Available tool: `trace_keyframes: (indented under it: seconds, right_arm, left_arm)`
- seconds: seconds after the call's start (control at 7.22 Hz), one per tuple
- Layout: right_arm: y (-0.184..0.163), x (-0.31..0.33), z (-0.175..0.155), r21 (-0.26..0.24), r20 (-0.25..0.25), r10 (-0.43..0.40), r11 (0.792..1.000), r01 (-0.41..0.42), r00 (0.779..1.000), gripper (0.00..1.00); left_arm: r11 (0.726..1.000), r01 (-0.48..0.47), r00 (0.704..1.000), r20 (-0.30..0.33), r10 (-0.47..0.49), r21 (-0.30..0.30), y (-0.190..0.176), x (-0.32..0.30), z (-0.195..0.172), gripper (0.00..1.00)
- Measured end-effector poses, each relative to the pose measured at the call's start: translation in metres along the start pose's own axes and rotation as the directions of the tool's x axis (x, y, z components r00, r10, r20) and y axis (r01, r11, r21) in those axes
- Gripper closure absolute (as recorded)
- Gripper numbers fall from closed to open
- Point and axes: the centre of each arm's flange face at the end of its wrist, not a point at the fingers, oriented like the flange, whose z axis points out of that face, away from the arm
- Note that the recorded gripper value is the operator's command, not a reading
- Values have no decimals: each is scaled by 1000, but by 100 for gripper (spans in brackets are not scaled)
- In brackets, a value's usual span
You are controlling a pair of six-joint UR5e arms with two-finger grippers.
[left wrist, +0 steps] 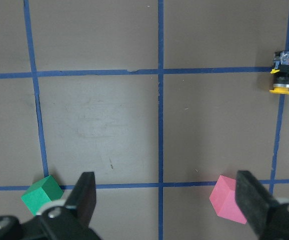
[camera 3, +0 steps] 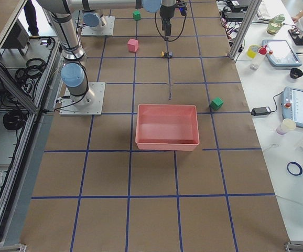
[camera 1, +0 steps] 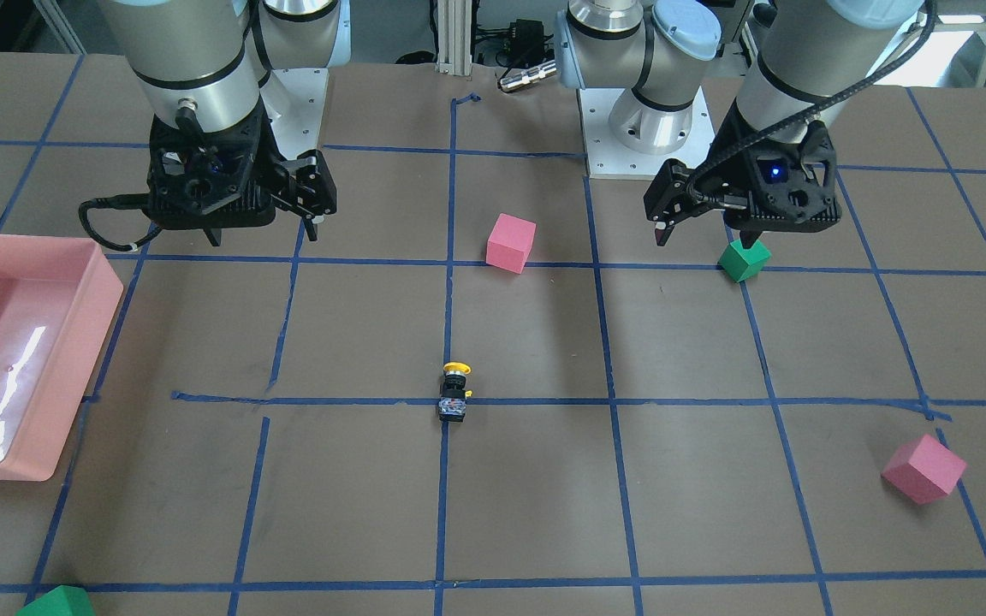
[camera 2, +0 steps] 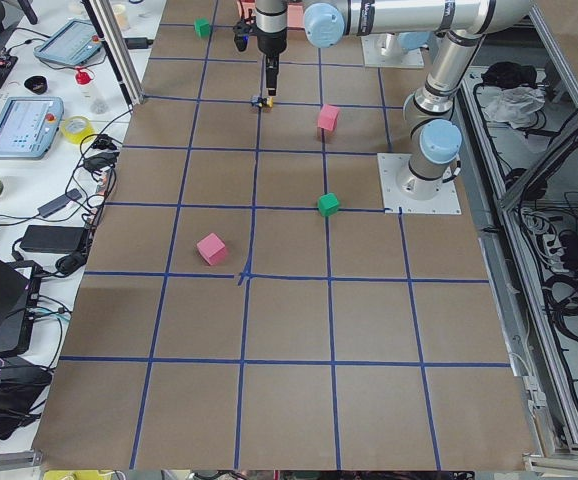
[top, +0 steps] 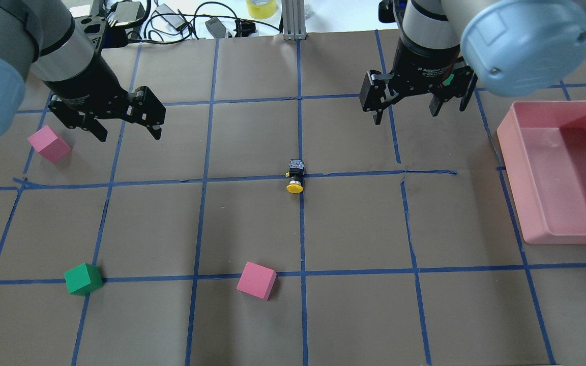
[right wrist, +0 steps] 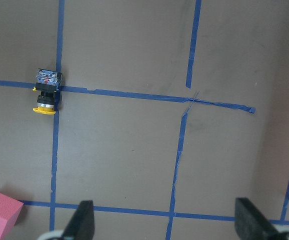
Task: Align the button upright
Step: 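Reach the left gripper toward the switch lying on its side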
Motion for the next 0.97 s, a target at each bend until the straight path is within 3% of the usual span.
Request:
trace_keyframes:
  seconds: [0.28,0.69,0.97]
  right_arm:
    - [4,2,-7,13,4,-12,1000,12,1000,0]
    - [3,5,-5,16,3,-9,1000,9,1000,0]
    - [2,7,-4,14,12,-2,1000,2,1000,0]
  left_arm:
    - [999,-22,1000,-5,23,35,-12,25,39,0]
    - [995,20,990,-138,-6,98,-29,82,123,0]
    - [997,-6,982,-189,20,72,-38,111,171,0]
